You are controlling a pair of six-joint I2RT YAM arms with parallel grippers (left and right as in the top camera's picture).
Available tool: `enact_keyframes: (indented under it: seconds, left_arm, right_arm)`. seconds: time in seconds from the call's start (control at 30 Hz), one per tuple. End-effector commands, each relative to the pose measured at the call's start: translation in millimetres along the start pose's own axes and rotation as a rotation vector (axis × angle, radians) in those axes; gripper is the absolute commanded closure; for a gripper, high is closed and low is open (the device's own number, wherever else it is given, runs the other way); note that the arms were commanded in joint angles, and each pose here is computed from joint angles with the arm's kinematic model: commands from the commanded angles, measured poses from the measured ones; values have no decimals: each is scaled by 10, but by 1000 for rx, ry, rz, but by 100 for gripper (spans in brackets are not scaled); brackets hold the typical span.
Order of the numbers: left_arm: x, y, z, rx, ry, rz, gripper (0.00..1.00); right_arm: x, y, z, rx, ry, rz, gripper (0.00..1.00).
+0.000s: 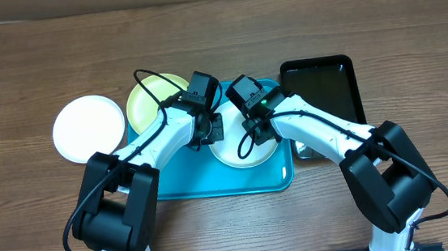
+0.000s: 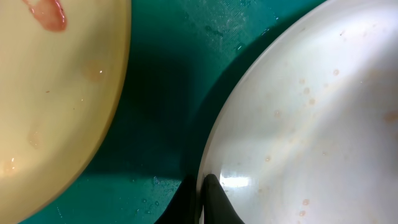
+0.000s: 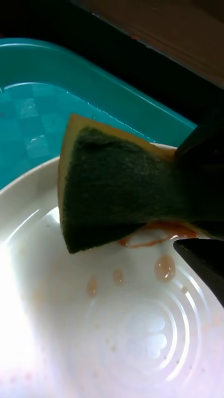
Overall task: Clean dirty plates on tray and stack at the side
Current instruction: 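Scrub the held white plate with the sponge in the right gripper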
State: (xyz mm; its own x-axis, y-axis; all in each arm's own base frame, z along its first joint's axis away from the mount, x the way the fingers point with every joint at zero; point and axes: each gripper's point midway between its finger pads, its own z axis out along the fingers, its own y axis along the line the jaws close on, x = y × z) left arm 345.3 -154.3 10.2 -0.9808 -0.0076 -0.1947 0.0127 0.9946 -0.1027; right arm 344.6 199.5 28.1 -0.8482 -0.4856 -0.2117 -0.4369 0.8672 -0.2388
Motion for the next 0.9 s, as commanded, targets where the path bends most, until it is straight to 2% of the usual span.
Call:
enact_keyframes:
  seconds: [0.0,0.07,0.1,0.2,0.3,0.63,0.87]
  left_arm:
    - [88,5,67,-8,31,22,96]
    - [88,4,67,-8,31,22,96]
    - [88,4,67,-8,31,22,96]
    - [88,5,67,-8,31,22,96]
    - [87,4,67,-8,30,22,96]
    - [87,4,67,-8,30,22,96]
    - [88,4,67,-8,30,22,96]
  right_arm:
    - [55,-85,71,27,14,18,58]
    - [82,-77,114,27,14,19,59]
    - [93,-73,137,27,11,24,64]
    - [105,-75,153,27,11,70,84]
    - [97,-67,157,16,9,100,96]
    - [121,209,156,-217,48,137,96]
    - [132,357,115,-310,61,139,96]
